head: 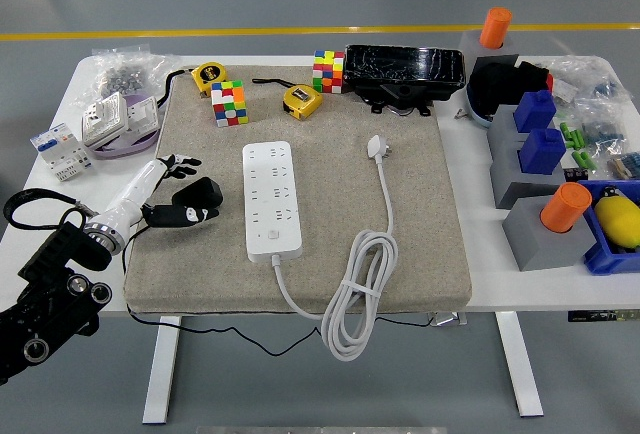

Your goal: Put the plug near the board,insert it into the board,press the button,pull the plug out

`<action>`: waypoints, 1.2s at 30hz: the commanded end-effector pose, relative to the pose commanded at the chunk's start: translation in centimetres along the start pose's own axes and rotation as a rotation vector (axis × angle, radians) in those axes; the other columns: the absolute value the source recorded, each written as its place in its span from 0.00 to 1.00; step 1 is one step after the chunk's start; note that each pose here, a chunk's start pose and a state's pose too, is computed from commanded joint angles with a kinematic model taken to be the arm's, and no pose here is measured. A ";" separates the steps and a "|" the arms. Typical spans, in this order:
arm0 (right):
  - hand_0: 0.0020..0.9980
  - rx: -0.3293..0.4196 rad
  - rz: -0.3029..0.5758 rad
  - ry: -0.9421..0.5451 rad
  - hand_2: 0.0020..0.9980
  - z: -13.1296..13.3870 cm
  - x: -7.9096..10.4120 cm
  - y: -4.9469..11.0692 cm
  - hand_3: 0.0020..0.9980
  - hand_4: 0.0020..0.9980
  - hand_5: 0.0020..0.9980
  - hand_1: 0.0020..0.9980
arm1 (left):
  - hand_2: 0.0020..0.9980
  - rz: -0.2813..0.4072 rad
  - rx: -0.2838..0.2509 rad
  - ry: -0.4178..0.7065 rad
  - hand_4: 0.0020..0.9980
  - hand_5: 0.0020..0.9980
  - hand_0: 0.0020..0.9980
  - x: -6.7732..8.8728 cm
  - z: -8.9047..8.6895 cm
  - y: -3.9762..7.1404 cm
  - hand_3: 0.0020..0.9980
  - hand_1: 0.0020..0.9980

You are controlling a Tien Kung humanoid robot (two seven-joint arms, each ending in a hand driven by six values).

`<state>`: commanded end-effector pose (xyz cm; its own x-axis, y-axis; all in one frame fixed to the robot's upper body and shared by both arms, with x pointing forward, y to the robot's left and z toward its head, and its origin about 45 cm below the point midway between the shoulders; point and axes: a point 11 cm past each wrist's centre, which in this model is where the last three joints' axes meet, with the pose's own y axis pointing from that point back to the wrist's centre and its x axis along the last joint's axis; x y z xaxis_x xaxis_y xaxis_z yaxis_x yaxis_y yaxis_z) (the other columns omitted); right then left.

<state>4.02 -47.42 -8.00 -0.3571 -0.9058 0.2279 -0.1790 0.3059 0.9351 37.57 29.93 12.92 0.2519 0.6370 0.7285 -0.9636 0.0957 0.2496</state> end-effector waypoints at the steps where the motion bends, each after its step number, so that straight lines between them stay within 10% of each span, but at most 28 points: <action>1: 0.67 0.000 0.000 0.000 0.70 0.0 0.0 0.0 0.62 0.94 0.54 0.69 | 0.72 -0.003 0.002 -0.003 1.00 0.20 0.76 0.0 0.0 -0.1 0.72 0.72; 15: 0.67 0.001 0.002 0.003 0.70 0.0 0.0 0.0 0.62 0.94 0.54 0.69 | 0.58 -0.016 0.044 -0.055 0.82 0.01 0.55 -0.2 -0.1 -0.5 0.58 0.53; 36: 0.67 0.016 0.004 0.019 0.70 -1.0 0.2 0.0 0.62 0.94 0.54 0.69 | 0.51 -0.030 -0.005 -0.092 0.67 0.00 0.34 0.5 2.0 -1.2 0.57 0.39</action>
<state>4.89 -47.87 -7.68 -0.3402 -0.9100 0.2368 -0.1925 0.3139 0.9297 39.01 28.57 14.28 0.2875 0.5605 0.7766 -0.9559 0.1176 0.2690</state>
